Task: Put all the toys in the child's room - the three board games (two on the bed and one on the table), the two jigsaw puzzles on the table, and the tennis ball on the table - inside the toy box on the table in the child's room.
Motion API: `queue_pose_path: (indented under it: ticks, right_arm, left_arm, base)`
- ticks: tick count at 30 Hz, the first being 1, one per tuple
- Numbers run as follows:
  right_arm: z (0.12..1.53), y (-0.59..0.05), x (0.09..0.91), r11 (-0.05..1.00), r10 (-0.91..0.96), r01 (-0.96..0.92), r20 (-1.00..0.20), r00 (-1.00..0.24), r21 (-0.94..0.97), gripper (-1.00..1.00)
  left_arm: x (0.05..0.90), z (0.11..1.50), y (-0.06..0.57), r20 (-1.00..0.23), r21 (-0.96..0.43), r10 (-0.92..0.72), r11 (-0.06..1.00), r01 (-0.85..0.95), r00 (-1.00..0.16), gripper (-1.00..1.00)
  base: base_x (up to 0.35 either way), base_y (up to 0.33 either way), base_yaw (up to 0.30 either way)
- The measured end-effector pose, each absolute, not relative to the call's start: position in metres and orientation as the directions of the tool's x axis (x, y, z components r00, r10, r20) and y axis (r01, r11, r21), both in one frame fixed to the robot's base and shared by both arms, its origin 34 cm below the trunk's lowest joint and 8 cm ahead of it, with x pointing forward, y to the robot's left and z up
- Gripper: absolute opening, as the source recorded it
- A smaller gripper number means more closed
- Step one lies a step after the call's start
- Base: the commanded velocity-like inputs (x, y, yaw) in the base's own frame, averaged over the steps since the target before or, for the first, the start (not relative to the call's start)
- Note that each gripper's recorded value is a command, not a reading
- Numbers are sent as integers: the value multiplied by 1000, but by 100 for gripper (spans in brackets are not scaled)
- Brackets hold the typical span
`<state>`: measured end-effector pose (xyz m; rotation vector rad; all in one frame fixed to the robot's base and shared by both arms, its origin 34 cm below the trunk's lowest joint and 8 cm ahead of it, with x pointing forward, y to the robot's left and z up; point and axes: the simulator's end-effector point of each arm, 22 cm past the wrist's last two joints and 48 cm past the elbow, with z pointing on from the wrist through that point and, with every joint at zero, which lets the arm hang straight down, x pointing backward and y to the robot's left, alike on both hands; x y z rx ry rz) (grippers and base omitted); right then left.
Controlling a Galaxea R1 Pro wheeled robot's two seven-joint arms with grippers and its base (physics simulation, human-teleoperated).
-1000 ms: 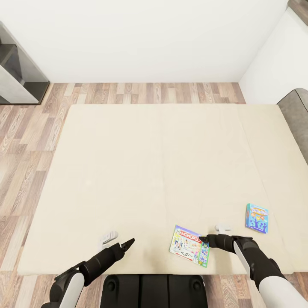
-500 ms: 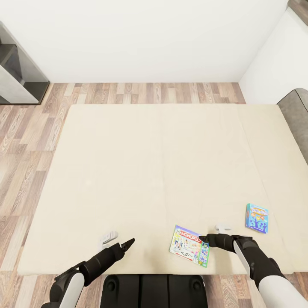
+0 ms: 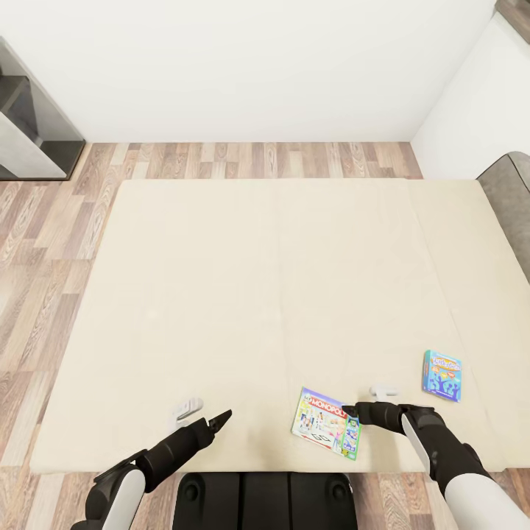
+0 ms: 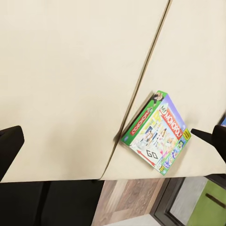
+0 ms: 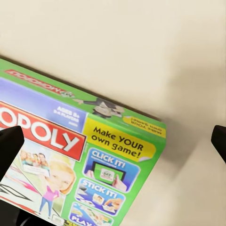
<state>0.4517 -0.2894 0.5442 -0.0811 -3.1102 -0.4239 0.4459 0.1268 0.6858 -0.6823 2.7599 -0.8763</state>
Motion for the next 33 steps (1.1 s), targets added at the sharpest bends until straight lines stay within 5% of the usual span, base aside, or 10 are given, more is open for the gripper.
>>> queue_pose_path:
  ticks: [33]
  right_arm:
    - [540,-288,441,959,63,72,43,-997,274,100]
  left_arm:
    - [446,686,127,-19,-582,-471,723,-374,-882,100]
  base:
    - [0,81,0]
